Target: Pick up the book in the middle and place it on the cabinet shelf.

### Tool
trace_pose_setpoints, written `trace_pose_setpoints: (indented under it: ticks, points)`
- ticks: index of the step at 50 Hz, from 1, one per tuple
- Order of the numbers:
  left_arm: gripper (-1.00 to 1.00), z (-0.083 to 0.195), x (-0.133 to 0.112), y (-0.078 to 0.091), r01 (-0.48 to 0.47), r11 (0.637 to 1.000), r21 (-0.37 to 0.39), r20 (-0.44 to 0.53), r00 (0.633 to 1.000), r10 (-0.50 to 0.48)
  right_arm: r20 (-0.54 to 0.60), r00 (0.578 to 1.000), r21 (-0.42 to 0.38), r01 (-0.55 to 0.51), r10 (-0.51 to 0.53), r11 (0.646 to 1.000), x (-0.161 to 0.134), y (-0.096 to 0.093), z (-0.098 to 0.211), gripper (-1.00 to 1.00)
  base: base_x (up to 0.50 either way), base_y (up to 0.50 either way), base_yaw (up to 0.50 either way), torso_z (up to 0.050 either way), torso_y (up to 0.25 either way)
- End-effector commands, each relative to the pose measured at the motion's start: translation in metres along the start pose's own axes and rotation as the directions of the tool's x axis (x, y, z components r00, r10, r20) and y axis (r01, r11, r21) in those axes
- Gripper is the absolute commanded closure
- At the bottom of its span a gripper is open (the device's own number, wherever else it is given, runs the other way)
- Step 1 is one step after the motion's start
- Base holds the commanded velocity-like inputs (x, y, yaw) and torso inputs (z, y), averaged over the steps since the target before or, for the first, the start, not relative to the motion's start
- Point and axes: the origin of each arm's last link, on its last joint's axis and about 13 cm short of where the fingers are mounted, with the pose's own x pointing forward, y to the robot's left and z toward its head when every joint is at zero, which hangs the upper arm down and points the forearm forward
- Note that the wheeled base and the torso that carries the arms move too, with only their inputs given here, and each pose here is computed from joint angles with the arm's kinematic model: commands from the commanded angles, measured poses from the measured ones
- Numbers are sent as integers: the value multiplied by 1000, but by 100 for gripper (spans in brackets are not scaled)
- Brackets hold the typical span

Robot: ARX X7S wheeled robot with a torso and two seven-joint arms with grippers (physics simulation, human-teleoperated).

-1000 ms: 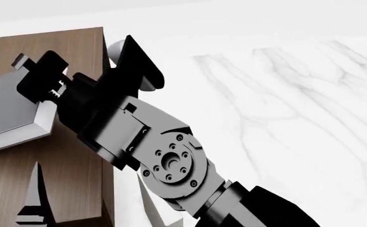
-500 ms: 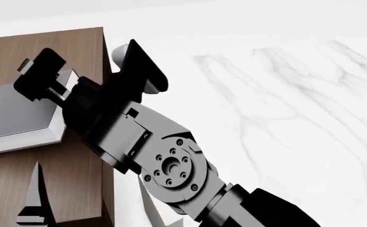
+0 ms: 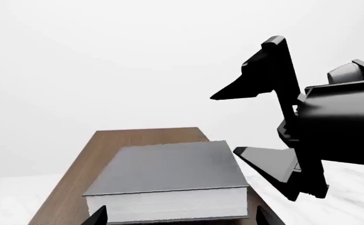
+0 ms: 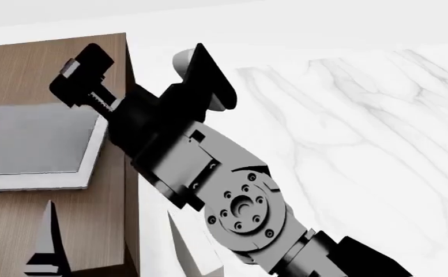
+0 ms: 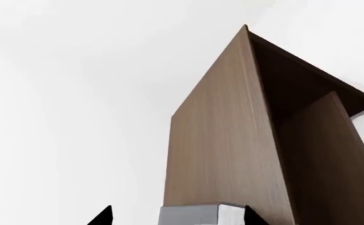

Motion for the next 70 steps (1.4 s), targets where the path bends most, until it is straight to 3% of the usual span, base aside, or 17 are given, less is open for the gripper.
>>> trace_pose_setpoints:
  ticks: [1,11,19,23,27,29,30,32,36,37,40,43,50,53,54,59,70]
  points:
    - [-100,-1,0,-1,3,1000,2,-4,1000,-3,99,995,36,-11,8,999,-18,-13,20,-100,0,0,0,0,0]
    - [-100,0,0,-1,5,1000,-1,-2,1000,-5,150,989,93,-7,-7,996,-28,-27,23,-100,0,0,0,0,0]
    - [-100,0,1,-2,17,999,-45,0,1000,-17,342,939,-16,-30,34,999,-42,-42,30,-100,0,0,0,0,0]
    - [-100,8,11,-3,25,999,-44,56,998,-22,442,897,-70,37,-3,997,-51,-62,38,-100,0,0,0,0,0]
    - [-100,33,44,1,2,1000,-10,159,987,-1,573,819,-177,94,25,980,-68,-60,55,-100,0,0,0,0,0]
    - [-100,55,64,2,0,1000,18,234,972,-4,660,749,-283,182,53,942,-76,-53,68,-100,0,0,0,0,0]
    - [-100,55,64,2,0,1000,18,234,972,-4,660,749,-283,182,53,942,-76,-53,68,-100,0,0,0,0,0]
    - [-100,89,92,5,-48,996,71,342,939,21,767,639,-317,294,61,902,-94,-31,89,-100,0,0,0,0,0]
    - [-100,121,113,6,-79,989,121,421,907,21,809,568,-397,336,152,854,-114,-2,103,-100,0,0,0,2,3]
    - [-100,147,124,6,-100,984,151,484,875,15,819,536,-445,369,204,816,-124,15,111,-100,0,0,0,0,0]
    - [-100,178,134,4,-116,979,169,545,838,5,815,522,-477,360,251,802,-130,34,121,-100,0,0,0,0,0]
    - [-100,231,145,0,-130,975,183,634,773,-15,828,451,-530,432,335,730,-146,71,138,-100,0,0,0,0,0]
    - [-100,310,144,-7,-126,972,198,745,664,-66,842,355,-537,483,406,691,-169,114,155,-100,0,0,0,0,0]
    - [-100,333,137,-9,-131,969,209,781,619,-84,836,337,-548,497,432,673,-175,125,158,-100,0,0,0,0,0]
    - [-100,344,132,-10,-143,965,219,798,595,-93,834,340,-551,452,435,702,-180,132,160,-100,0,0,0,0,0]
    - [-100,365,123,-12,-149,960,238,820,560,-116,827,305,-561,483,472,672,-192,150,163,-100,0,0,0,0,0]
    - [-100,369,125,-8,-158,960,232,825,555,-108,820,292,-570,486,492,662,-201,160,164,-100,0,0,0,0,0]
